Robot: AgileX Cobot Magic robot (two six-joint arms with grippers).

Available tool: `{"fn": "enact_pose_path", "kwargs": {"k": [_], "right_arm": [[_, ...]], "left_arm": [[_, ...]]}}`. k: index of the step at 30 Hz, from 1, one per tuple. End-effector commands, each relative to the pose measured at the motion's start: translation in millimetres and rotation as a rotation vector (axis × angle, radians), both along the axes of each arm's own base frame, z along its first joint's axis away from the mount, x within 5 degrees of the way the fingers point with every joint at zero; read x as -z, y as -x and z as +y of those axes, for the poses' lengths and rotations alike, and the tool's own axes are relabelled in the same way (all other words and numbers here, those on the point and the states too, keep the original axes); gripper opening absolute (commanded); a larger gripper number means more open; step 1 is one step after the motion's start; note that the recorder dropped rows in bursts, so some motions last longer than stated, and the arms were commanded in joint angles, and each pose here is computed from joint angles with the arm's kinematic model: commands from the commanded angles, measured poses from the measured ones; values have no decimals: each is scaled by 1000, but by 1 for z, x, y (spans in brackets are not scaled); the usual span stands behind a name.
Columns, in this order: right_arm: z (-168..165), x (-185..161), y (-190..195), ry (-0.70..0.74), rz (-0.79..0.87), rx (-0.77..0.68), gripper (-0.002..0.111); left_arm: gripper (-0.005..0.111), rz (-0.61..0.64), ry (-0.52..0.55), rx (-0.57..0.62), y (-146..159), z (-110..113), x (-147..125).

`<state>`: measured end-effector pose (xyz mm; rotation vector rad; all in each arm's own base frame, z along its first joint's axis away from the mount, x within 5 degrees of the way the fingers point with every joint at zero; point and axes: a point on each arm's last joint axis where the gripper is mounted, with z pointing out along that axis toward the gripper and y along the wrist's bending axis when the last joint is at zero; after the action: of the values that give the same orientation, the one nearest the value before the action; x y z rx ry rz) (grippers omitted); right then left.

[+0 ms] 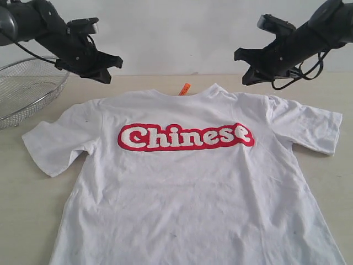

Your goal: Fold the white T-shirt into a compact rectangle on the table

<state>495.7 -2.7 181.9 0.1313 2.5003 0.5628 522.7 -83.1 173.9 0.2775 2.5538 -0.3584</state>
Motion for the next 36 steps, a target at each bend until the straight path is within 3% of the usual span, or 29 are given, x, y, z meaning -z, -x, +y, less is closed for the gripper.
{"fn": "enact_pose_path", "kwargs": {"k": [1,8,12,15,18,20,27,36], "right_arm": [[-14,-23,35,-10,16,66,0],[-72,-34,105,-148,226,247,0],[-110,-31,116,-171,248,314,6],[-129,-22,115,-154,213,357,23],[-142,-5,112,-124,205,381,49],[-147,8,109,-129,225,393,57],[-162,46,94,-172,301,381,55],[-167,50,91,-161,290,398,55]], "left_arm": [[5,21,29,45,12,-4,-34],[5,201,215,140,43,-21,-57],[5,216,217,180,62,-33,-75],[5,199,216,187,75,-41,-84],[5,213,213,191,90,-44,-87],[5,208,212,183,98,-43,-89],[5,214,191,155,126,-36,-78],[5,238,156,142,146,-29,-51]]}}
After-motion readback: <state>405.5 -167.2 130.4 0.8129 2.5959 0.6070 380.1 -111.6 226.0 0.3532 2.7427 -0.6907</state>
